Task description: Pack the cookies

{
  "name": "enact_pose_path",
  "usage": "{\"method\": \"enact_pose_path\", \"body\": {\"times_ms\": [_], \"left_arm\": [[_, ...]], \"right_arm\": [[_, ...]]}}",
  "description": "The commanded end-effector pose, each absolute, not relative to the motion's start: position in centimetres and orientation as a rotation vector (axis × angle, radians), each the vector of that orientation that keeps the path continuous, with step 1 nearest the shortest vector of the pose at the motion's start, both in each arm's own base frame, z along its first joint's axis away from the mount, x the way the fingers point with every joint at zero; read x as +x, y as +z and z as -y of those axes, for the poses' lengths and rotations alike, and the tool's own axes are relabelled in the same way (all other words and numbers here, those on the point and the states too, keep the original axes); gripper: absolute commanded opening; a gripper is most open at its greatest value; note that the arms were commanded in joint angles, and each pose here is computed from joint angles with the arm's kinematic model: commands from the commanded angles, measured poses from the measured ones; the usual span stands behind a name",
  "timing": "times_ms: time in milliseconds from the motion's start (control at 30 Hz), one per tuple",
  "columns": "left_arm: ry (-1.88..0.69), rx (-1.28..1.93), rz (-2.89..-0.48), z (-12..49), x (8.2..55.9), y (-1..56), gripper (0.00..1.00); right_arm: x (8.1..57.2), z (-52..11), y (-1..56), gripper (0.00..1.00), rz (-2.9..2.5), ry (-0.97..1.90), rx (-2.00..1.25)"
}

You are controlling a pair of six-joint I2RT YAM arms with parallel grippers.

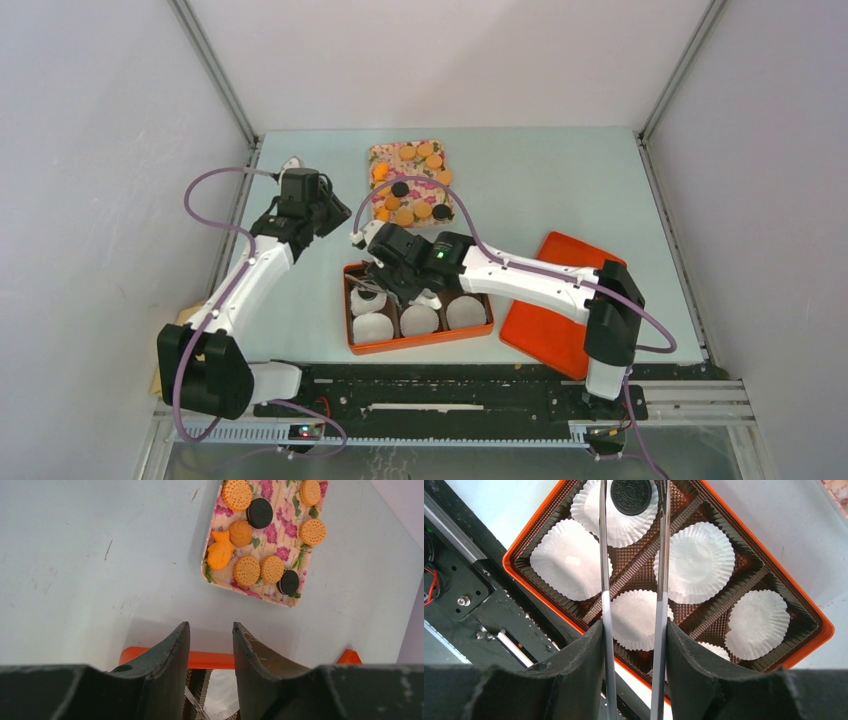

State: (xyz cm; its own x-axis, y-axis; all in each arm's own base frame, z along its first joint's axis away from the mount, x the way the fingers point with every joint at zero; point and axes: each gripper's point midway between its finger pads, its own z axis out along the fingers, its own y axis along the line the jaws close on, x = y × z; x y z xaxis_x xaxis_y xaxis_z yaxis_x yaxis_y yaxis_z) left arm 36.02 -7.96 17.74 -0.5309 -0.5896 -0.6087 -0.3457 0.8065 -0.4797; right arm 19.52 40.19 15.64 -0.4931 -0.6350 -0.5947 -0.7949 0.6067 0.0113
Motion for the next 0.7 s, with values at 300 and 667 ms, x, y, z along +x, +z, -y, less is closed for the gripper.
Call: {"method": "enact_pose_path", "body": {"times_ms": [300, 667], "left_arm": [[-0.374, -0.656, -2.122, 7.3, 35.6, 19.4, 0.42], [-0.366, -0.661, -2.159, 7.5, 35.9, 18.3, 0.42]], "right_arm": [[29.4, -34.2, 26.4, 0.49, -2.106, 0.240, -0.711], [36.8, -29.3, 19.0, 0.49, -2.267, 0.041, -0.583]]}}
